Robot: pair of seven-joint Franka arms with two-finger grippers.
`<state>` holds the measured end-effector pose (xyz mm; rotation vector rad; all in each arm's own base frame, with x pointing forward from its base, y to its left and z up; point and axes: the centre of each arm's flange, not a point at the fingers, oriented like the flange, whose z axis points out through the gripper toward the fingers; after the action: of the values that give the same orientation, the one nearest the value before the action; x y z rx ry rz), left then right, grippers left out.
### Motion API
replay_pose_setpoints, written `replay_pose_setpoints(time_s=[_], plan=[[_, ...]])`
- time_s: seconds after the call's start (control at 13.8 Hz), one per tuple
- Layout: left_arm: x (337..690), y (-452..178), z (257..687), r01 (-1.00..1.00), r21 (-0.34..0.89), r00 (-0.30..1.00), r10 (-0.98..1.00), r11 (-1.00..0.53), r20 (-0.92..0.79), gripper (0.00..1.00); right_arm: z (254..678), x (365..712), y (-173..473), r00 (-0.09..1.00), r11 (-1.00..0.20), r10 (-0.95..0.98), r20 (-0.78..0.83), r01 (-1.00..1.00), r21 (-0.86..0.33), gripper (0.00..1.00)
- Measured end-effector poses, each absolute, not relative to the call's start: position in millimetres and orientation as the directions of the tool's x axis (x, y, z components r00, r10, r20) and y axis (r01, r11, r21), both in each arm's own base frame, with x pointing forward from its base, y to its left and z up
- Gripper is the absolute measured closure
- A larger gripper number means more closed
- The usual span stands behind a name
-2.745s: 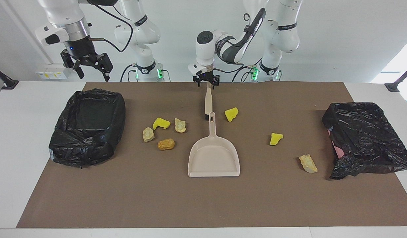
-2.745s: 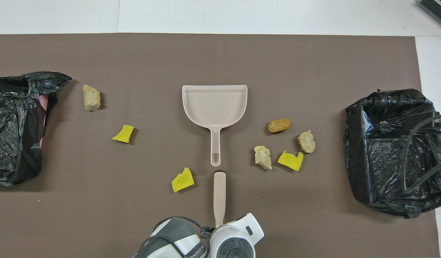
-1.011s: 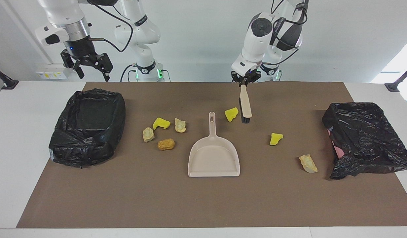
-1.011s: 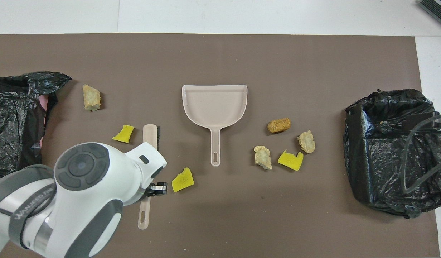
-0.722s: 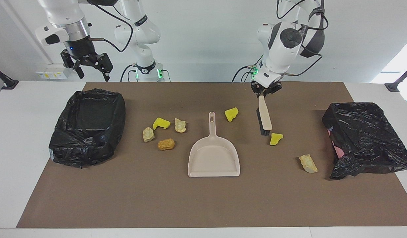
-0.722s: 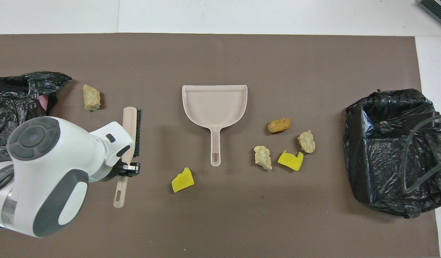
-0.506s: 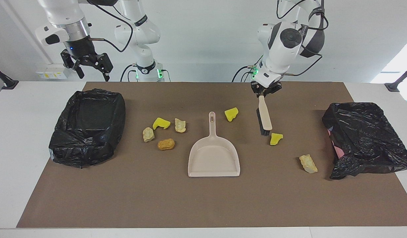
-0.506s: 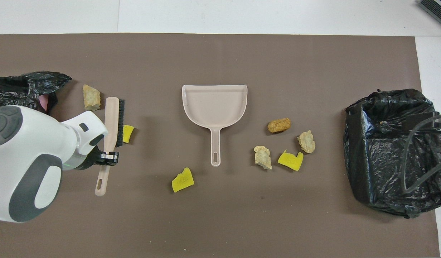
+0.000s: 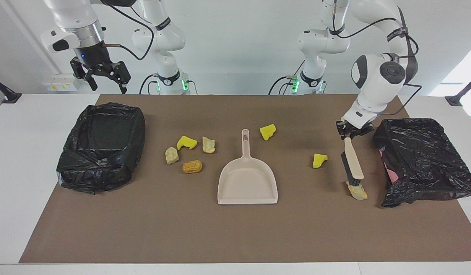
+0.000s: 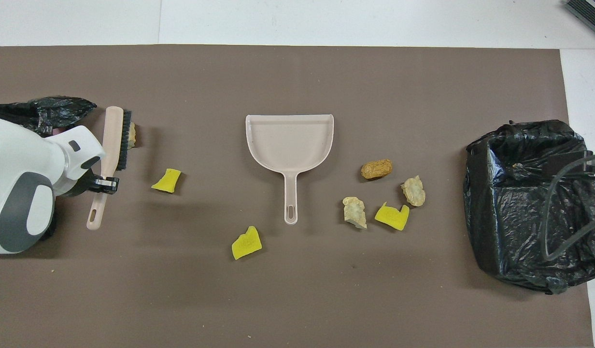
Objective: Sweep and dump trash in bin
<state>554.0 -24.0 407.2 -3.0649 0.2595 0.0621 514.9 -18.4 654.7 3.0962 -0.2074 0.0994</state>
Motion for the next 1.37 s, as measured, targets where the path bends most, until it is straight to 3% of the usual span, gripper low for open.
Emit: replay_pose_setpoints(time_s=[0.29,0.51,1.01,1.37], plan=[[612.5,22.7,380.7,-0.208,-0.124,0.978,-0.207,-0.97,-0.018,0.74,654.7,514.9,-18.4,0.989,-0.99,-0.132,0.066,-0.134,0.032,0.0],[626.6,36.6,356.0,-0.248,-0.124,0.969,-0.248,-0.961,-0.021,0.74,654.7,514.9,-18.4,0.989,-0.99,-0.132,0.066,-0.134,0.032,0.0],[612.1,34.9,343.1,-0.583,-0.032,0.804,-0.569,-0.812,-0.173,0.74,655.6,514.0,-9.9,0.991,-0.992,-0.116,0.066,-0.118,0.034,0.0],[580.0,12.9,346.9,-0.618,0.075,0.733,-0.608,-0.783,-0.307,0.74,633.8,519.8,86.5,0.999,-1.0,-0.006,0.047,-0.008,0.029,0.0]])
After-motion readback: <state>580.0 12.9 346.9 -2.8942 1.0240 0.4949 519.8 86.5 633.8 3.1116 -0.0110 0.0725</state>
